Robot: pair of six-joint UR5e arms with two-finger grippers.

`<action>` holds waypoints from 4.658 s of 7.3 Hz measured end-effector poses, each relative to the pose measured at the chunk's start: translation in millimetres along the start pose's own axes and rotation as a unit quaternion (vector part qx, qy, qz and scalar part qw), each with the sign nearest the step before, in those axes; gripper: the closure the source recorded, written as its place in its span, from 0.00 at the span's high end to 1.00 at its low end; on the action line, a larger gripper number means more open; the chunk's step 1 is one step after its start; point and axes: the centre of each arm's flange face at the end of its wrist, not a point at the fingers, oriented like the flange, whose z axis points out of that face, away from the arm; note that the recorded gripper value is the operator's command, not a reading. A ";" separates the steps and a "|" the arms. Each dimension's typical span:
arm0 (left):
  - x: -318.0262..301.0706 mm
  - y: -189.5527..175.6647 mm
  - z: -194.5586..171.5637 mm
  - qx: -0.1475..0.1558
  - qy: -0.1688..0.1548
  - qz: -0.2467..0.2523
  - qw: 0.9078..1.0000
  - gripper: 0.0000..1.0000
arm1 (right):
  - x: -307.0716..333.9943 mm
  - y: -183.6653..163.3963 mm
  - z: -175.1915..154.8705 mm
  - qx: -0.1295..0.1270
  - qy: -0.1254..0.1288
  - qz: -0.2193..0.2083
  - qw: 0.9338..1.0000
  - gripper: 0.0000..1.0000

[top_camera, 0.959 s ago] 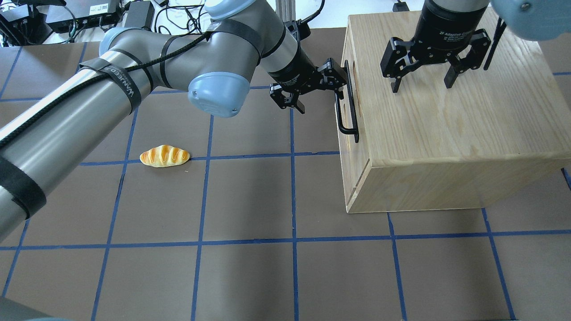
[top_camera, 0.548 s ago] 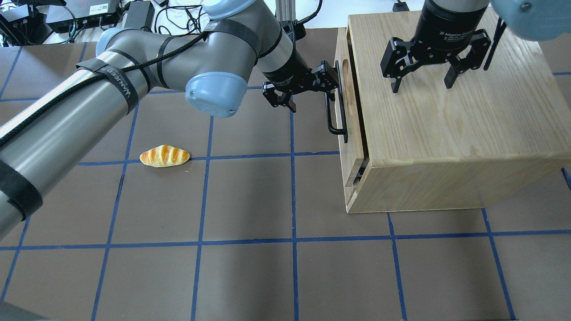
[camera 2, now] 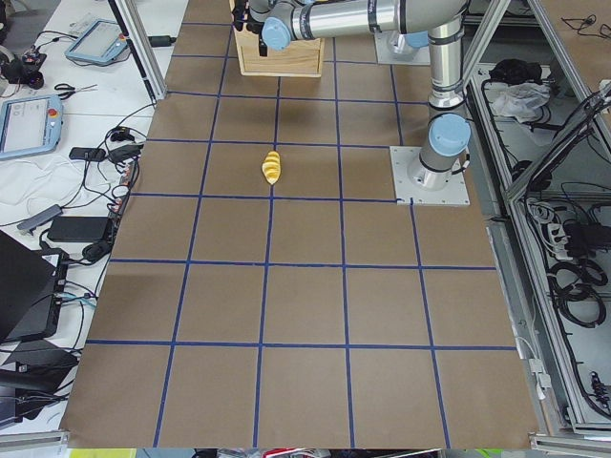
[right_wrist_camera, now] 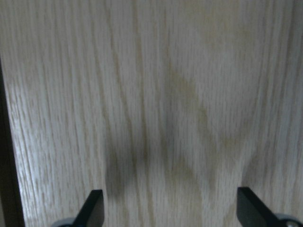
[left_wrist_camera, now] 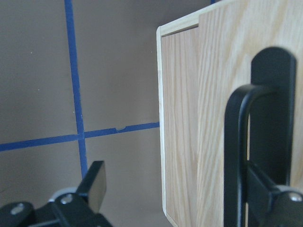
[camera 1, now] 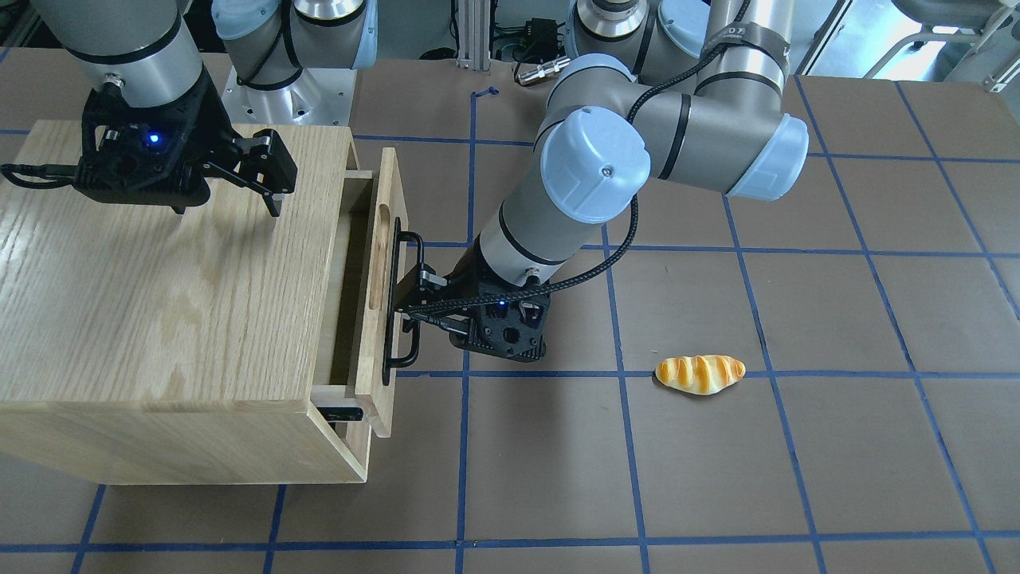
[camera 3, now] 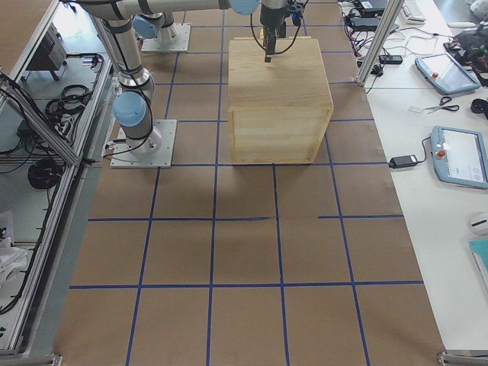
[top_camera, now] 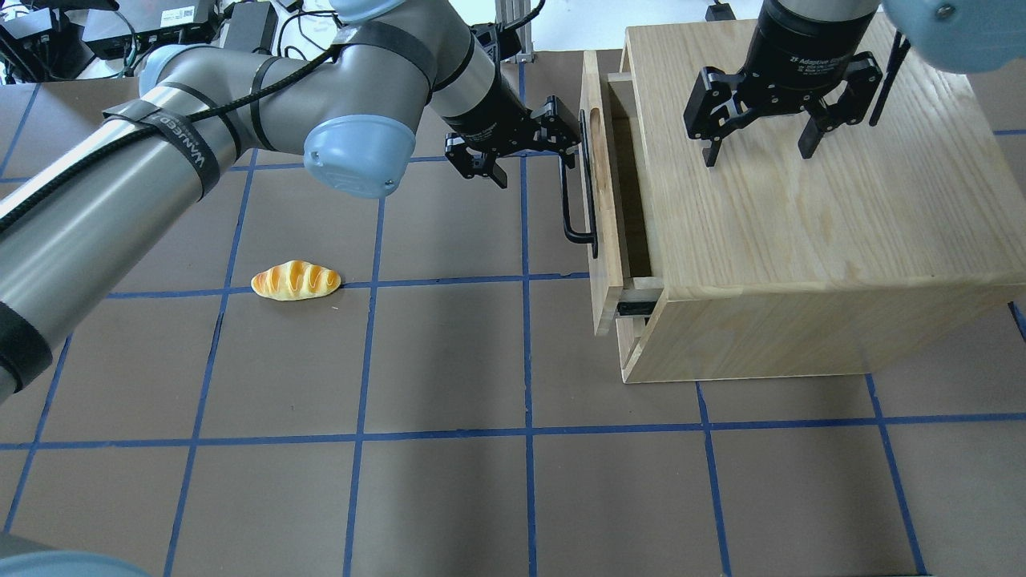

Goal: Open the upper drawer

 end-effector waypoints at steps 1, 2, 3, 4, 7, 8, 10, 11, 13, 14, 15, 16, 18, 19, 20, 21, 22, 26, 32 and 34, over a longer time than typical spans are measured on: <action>-8.3 -4.4 -4.0 0.003 -0.001 -0.003 1.000 1.00 | 0.0 0.0 0.1 0.000 0.000 0.000 1.000 1.00; -15.4 -7.9 -6.7 0.004 -0.002 -0.005 1.000 1.00 | 0.0 0.0 0.0 0.000 0.000 0.000 1.000 1.00; -20.4 -10.1 -8.4 0.004 -0.002 -0.005 1.000 1.00 | -0.1 0.0 0.0 0.000 0.000 0.000 1.000 1.00; -28.8 -13.8 -10.8 0.005 -0.004 -0.009 1.000 1.00 | 0.1 0.0 -0.1 0.000 0.000 0.000 1.000 1.00; -63.5 -25.8 -22.0 -0.002 -0.010 -0.037 0.999 1.00 | 0.1 0.0 0.1 0.000 0.000 0.000 1.000 1.00; -76.5 -28.4 -29.5 -0.006 -0.012 -0.046 0.999 1.00 | 0.0 0.0 0.0 0.000 0.000 0.000 1.000 1.00; -93.8 -30.3 -40.5 -0.011 -0.014 -0.048 0.999 1.00 | 0.0 0.0 -0.1 0.000 0.000 0.000 1.000 1.00; -100.3 -31.3 -43.3 -0.013 -0.014 -0.050 0.999 1.00 | 0.0 0.0 -0.1 0.000 0.000 0.000 1.000 1.00; -110.3 -33.4 -47.2 -0.014 -0.015 -0.057 0.998 1.00 | -0.1 0.0 0.2 0.000 0.000 0.000 1.000 1.00; -117.3 -35.3 -50.3 -0.014 -0.016 -0.062 0.998 1.00 | 0.0 0.0 0.3 0.000 0.000 0.000 1.000 1.00; -125.0 -36.3 -55.1 -0.016 -0.016 -0.069 0.997 1.00 | 0.2 0.0 0.3 0.000 0.000 0.000 1.000 1.00; -130.1 -34.5 -62.8 -0.023 -0.017 -0.078 0.997 1.00 | 0.2 0.0 0.2 0.000 0.000 0.000 1.000 1.00; -136.3 -24.5 -84.4 -0.036 -0.019 -0.094 0.995 1.00 | 0.0 0.0 -0.1 0.000 0.000 0.000 1.000 1.00; -137.6 -16.9 -99.0 -0.041 -0.031 -0.096 0.994 1.00 | 0.0 0.0 -0.2 0.000 0.000 0.000 1.000 1.00; -137.2 -5.6 -120.2 -0.046 -0.063 -0.081 0.994 1.00 | 0.0 0.0 -0.2 0.000 0.000 0.000 1.000 1.00; -135.2 9.3 -146.5 -0.051 -0.106 -0.059 0.991 1.00 | -0.1 0.0 -0.2 0.000 0.000 0.000 1.000 1.00; -130.5 24.0 -178.7 -0.047 -0.149 -0.037 0.987 1.00 | 0.0 0.0 -0.2 0.000 0.000 0.000 1.000 1.00; -99.5 62.5 -262.1 -0.012 -0.202 0.010 0.979 1.00 | 0.0 0.0 0.0 0.000 0.000 0.000 1.000 1.00; -83.4 86.3 -260.3 -0.012 -0.200 0.028 0.979 1.00 | 0.0 0.0 0.1 0.000 0.000 0.000 1.000 1.00; -84.4 83.0 -258.1 -0.007 -0.200 0.030 0.979 1.00 | 0.2 -0.1 0.0 0.000 0.000 0.000 1.000 1.00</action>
